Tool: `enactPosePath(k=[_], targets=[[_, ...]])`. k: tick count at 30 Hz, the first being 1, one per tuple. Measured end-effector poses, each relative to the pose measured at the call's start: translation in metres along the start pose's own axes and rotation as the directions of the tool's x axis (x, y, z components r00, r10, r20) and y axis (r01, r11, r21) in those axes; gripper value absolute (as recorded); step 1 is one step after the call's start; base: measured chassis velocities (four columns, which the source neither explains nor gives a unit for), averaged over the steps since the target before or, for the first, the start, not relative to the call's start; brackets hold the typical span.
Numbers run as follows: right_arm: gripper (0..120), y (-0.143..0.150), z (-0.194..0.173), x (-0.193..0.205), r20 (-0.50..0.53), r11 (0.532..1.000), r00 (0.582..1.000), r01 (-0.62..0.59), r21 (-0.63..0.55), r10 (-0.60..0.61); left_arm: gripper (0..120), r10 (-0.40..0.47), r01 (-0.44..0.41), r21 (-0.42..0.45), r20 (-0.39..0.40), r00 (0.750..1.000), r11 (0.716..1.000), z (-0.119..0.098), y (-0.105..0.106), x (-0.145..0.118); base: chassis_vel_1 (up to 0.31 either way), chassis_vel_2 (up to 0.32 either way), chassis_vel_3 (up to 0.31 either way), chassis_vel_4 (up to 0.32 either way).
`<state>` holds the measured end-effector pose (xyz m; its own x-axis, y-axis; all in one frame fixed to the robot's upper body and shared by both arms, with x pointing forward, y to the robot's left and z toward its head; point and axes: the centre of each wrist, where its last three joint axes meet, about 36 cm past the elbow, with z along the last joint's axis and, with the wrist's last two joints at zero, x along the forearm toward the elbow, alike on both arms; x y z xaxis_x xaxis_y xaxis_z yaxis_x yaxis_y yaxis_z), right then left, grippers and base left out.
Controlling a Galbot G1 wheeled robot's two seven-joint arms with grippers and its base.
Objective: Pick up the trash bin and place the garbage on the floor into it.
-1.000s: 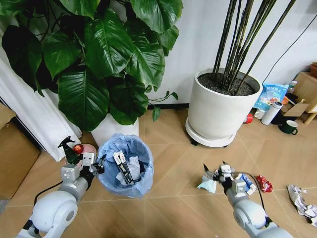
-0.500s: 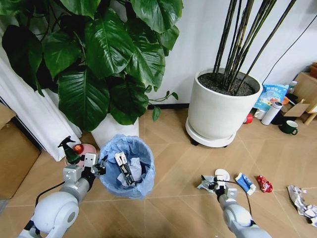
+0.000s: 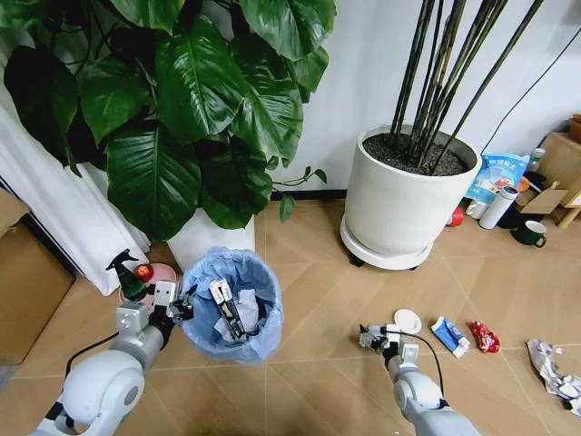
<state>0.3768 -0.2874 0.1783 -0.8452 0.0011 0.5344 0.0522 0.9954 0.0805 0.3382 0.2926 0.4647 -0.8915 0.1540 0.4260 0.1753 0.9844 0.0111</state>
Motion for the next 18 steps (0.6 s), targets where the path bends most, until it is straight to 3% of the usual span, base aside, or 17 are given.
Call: enactPosePath(k=[18], targets=[[93, 0.006, 0.006, 0.032, 0.023, 0.999, 1.000, 0.010, 0.050, -0.011, 0, -0.002, 0.002, 0.005, -0.002, 1.000, 1.000, 0.002, -0.002, -0.001, 0.000, 0.000, 0.000, 0.000]])
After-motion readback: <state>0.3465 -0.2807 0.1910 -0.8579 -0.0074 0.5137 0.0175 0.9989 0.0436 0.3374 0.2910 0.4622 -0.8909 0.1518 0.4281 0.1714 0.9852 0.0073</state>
